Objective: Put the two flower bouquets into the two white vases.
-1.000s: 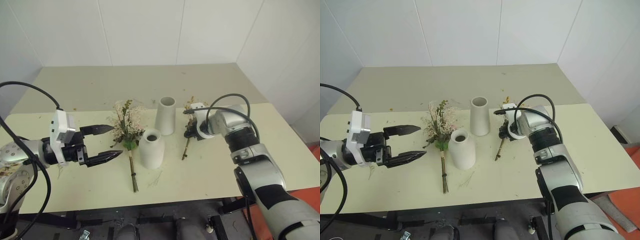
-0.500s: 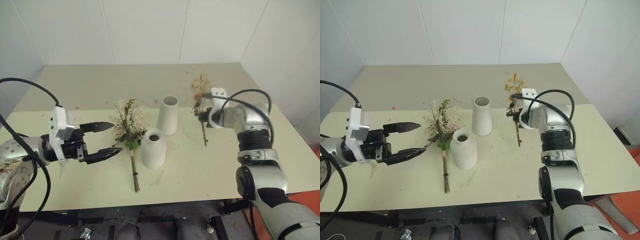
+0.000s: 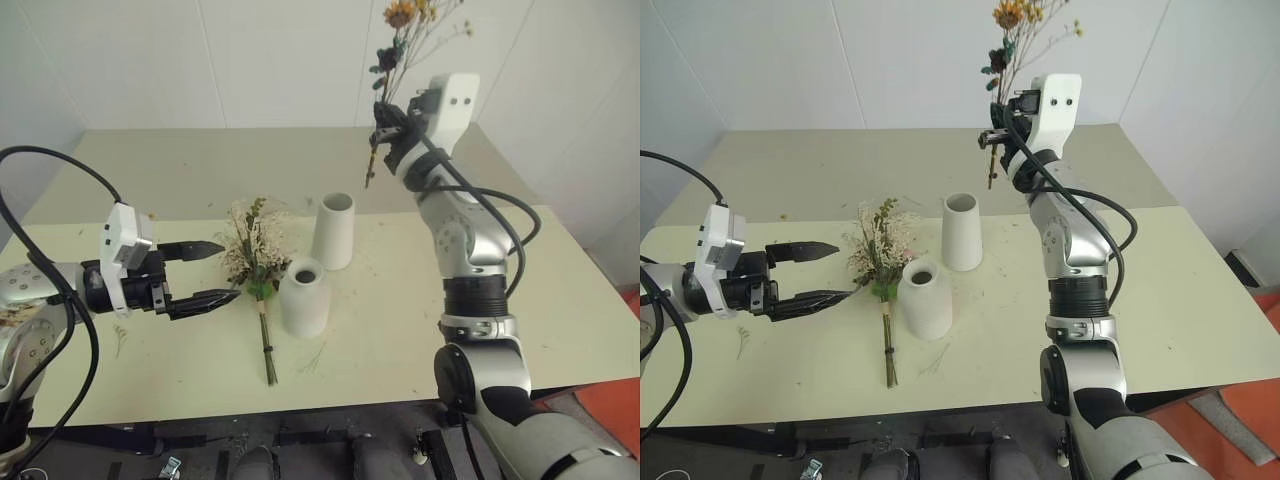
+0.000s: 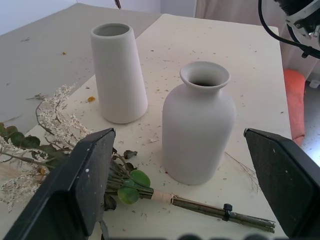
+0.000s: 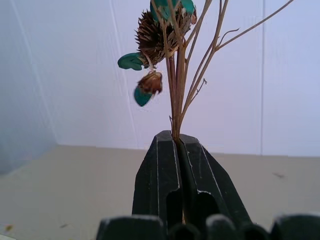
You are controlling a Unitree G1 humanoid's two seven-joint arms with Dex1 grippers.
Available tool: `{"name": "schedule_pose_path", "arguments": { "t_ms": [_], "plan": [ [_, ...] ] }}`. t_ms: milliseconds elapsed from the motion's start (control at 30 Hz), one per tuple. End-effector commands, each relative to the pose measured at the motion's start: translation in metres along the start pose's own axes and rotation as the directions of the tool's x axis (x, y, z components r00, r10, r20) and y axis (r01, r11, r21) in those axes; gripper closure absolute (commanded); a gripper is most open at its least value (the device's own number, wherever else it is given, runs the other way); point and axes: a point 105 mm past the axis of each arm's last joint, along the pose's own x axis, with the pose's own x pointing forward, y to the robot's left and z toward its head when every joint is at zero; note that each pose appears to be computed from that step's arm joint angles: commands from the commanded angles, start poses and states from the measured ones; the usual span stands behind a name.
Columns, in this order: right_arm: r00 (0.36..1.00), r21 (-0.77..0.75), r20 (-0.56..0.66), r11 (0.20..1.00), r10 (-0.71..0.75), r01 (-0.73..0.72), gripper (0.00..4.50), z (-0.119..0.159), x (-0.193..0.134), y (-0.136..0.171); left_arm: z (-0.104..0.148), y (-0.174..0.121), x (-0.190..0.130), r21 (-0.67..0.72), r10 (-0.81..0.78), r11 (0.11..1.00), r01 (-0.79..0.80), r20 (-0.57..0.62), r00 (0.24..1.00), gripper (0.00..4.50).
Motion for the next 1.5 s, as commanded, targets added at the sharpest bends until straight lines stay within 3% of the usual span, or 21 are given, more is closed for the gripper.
{"name": "schedule_pose_path", "arguments": {
  "t_ms": [33, 267, 467, 600, 933, 1100, 1167, 1367, 1500],
  "plan": [
    [0.991, 0.002, 0.117, 0.997, 0.071, -0.072, 4.47, 0.023, 0.002, 0.021, 0.011, -0.001, -0.002, 0.041, -0.004, 0.999, 0.004, 0.005, 1.000, 0.00],
    [0.988, 0.016, 0.070, 0.990, 0.137, -0.139, 4.47, 0.001, -0.005, 0.040, 0.011, -0.002, -0.004, 0.045, 0.003, 0.999, -0.003, 0.001, 1.000, 0.00],
    [0.991, -0.010, -0.005, 0.990, 0.137, -0.137, 4.47, -0.030, -0.015, 0.038, 0.011, -0.003, -0.004, 0.045, 0.006, 0.999, -0.006, 0.001, 1.000, 0.00],
    [0.987, -0.015, -0.050, 0.988, 0.156, -0.156, 3.45, -0.045, -0.024, 0.037, 0.012, -0.003, -0.004, 0.046, 0.006, 0.999, -0.006, 0.002, 1.000, 0.00],
    [0.964, -0.088, -0.160, 0.970, 0.213, -0.229, 0.03, -0.061, -0.069, 0.023, 0.002, 0.004, -0.004, 0.019, 0.043, 0.999, -0.042, -0.067, 0.997, 0.00],
    [0.925, -0.144, -0.272, 0.940, 0.264, -0.310, 0.03, -0.051, -0.094, 0.003, -0.032, 0.008, 0.008, -0.115, 0.093, 0.983, -0.144, -0.368, 0.925, 0.00],
    [0.917, -0.158, -0.289, 0.931, 0.274, -0.328, 0.03, -0.044, -0.099, -0.003, -0.040, 0.007, 0.014, -0.160, 0.083, 0.973, -0.167, -0.433, 0.898, 0.00],
    [0.903, -0.192, -0.300, 0.908, 0.308, -0.373, 0.03, -0.028, -0.104, -0.009, -0.047, 0.010, 0.035, -0.227, 0.065, 0.952, -0.207, -0.510, 0.858, 0.00],
    [0.846, -0.146, -0.308, 0.857, 0.435, -0.494, 0.03, -0.015, -0.115, 0.001, -0.054, 0.014, 0.055, -0.263, 0.061, 0.930, -0.256, -0.578, 0.814, 0.00]
  ]
}}
